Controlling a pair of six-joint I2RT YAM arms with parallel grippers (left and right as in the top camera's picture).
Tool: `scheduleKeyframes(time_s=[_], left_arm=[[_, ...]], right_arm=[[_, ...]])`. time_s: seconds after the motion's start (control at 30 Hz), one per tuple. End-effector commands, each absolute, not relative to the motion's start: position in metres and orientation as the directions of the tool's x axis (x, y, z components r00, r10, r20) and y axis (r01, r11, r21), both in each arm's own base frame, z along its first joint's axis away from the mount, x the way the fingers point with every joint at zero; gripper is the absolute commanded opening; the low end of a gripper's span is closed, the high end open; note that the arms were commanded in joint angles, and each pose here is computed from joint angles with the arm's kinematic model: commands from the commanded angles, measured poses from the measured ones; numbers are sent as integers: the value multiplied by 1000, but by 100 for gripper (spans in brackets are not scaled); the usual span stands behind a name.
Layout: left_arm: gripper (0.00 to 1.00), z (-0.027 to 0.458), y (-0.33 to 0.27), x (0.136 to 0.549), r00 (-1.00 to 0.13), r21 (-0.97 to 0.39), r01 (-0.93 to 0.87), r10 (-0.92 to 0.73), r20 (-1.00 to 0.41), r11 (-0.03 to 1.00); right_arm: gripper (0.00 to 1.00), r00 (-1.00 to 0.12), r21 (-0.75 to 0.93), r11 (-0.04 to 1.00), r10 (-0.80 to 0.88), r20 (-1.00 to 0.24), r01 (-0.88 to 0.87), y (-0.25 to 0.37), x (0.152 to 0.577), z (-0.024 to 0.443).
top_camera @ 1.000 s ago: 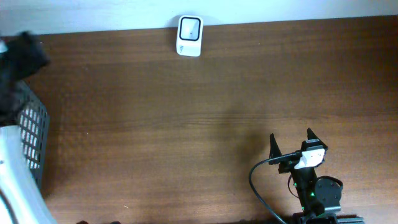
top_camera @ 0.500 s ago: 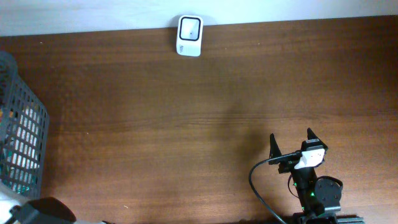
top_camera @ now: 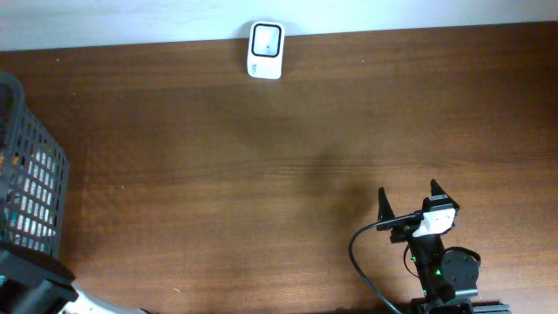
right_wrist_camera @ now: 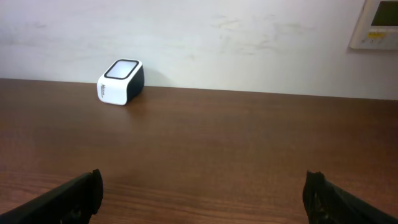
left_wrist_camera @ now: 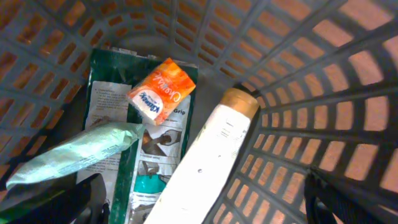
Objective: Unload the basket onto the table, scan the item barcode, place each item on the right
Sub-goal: 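Reach the left gripper into the gray basket and grasp the white tube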
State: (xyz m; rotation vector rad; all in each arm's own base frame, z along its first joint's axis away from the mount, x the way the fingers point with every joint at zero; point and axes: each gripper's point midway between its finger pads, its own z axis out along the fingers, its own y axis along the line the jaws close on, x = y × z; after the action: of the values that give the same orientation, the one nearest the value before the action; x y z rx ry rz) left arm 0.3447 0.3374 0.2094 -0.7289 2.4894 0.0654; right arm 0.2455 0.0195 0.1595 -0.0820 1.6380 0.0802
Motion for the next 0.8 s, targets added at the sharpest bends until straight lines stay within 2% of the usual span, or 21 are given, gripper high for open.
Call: scheduleKeyframes(time_s=[0.0, 0.13, 0.27, 0.47, 0.67, 0.77], left_arm=[[93, 176, 341, 350, -773, -104, -439, -434, -463, 893], [92, 137, 343, 353, -799, -136, -440, -456, -392, 888], [90, 101, 341, 353, -849, -144, -385, -411, -331, 912], [84, 60, 333, 356, -881, -178, -362, -398, -256, 915], [74, 32, 311, 366, -924, -194, -289, -326, -199, 938], [64, 29, 307, 371, -928, -193, -278, -315, -198, 941]], right_arm=[[98, -73, 2, 994, -6, -997, -106, 21, 245, 157], [98, -72, 2, 994, -6, -997, -106, 21, 245, 157], [98, -72, 2, 994, -6, -997, -106, 21, 245, 157], [98, -72, 2, 994, -6, -997, -106, 21, 245, 157], [98, -72, 2, 994, -6, -997, -106, 21, 245, 157], [98, -72, 2, 994, -6, -997, -106, 21, 245, 157]])
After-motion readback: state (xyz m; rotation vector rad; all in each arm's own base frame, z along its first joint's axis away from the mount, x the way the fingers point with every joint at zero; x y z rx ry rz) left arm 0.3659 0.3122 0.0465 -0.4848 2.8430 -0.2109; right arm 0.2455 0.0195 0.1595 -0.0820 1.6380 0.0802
